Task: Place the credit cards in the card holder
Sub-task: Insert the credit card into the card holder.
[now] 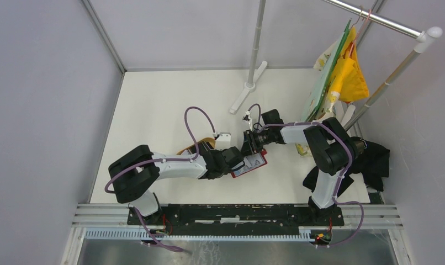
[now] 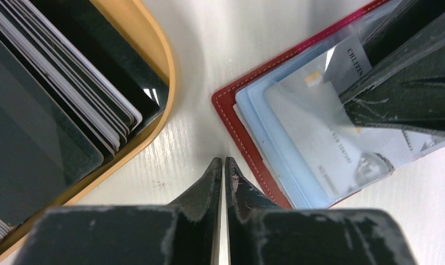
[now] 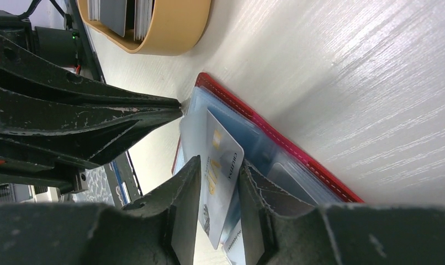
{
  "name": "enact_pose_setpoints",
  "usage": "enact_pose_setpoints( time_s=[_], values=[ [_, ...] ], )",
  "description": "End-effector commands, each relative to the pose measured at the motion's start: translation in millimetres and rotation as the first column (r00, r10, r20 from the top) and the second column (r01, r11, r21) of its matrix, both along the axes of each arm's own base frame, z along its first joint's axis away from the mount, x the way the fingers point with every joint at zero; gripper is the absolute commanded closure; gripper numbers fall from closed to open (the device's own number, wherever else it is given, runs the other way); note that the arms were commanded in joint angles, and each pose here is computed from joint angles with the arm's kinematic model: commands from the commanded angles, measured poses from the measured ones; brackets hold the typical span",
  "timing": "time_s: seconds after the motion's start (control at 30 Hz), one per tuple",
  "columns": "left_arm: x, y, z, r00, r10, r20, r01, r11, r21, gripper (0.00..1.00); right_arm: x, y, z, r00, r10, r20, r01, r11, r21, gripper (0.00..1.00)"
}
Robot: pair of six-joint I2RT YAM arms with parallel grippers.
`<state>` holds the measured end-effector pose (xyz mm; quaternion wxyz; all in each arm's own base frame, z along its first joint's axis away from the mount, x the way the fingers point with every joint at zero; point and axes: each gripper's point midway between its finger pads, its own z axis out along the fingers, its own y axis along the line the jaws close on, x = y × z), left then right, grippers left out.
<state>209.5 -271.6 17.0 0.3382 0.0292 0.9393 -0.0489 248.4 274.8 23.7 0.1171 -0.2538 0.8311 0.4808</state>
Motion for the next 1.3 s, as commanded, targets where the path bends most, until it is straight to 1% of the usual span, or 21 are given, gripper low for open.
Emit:
enact_pose_setpoints(
  time_s=[0.0, 0.13, 0.43, 0.63, 0.83, 0.9, 0.97, 1.27],
  values=[
    [-5.5, -0.3, 11.3, 1.0, -0.014, -0.006, 0.013, 0.999, -0.046, 0.9, 6.2, -1.9, 4.0, 0.998, -0.027, 0.056, 0.028, 0.999, -0.025, 0.63],
    [-7.7, -2.4, 17.4, 1.0, -0.029, -0.006, 0.029, 0.997, -0.066, 0.9, 8.3, -4.5, 4.9, 0.996, -0.038, 0.079, 0.041, 0.998, -0.041, 0.58],
    [-5.4, -16.8, 19.8, 0.999, -0.052, -0.01, 0.051, 0.994, -0.096, 0.9, 12.5, -8.7, 8.8, 0.991, -0.044, 0.125, 0.053, 0.996, -0.065, 0.57],
    [-4.2, -21.7, 18.2, 0.998, -0.055, -0.013, 0.053, 0.993, -0.105, 0.9, 10.8, -12.4, 8.4, 0.989, -0.056, 0.134, 0.067, 0.994, -0.082, 0.5],
    [-4.0, -23.4, 15.3, 0.998, -0.057, -0.014, 0.055, 0.993, -0.106, 0.9, 11.4, -15.5, 10.4, 0.985, -0.08, 0.151, 0.094, 0.992, -0.089, 0.49],
    [-3.3, -25.9, 14.0, 0.998, -0.059, -0.015, 0.057, 0.992, -0.111, 0.9, 7.7, -14.3, 12.4, 0.987, -0.087, 0.132, 0.097, 0.993, -0.074, 0.44],
    [-2.8, -28.9, 12.0, 0.998, -0.065, -0.016, 0.063, 0.992, -0.112, 0.91, 7.8, -9.4, 18.8, 0.987, -0.096, 0.131, 0.101, 0.994, -0.032, 0.4],
    [2.3, -37.4, 16.3, 0.997, -0.072, -0.005, 0.07, 0.988, -0.135, 0.92, 8.7, -11.1, 20.7, 0.984, -0.11, 0.142, 0.115, 0.993, -0.033, 0.39]
  ],
)
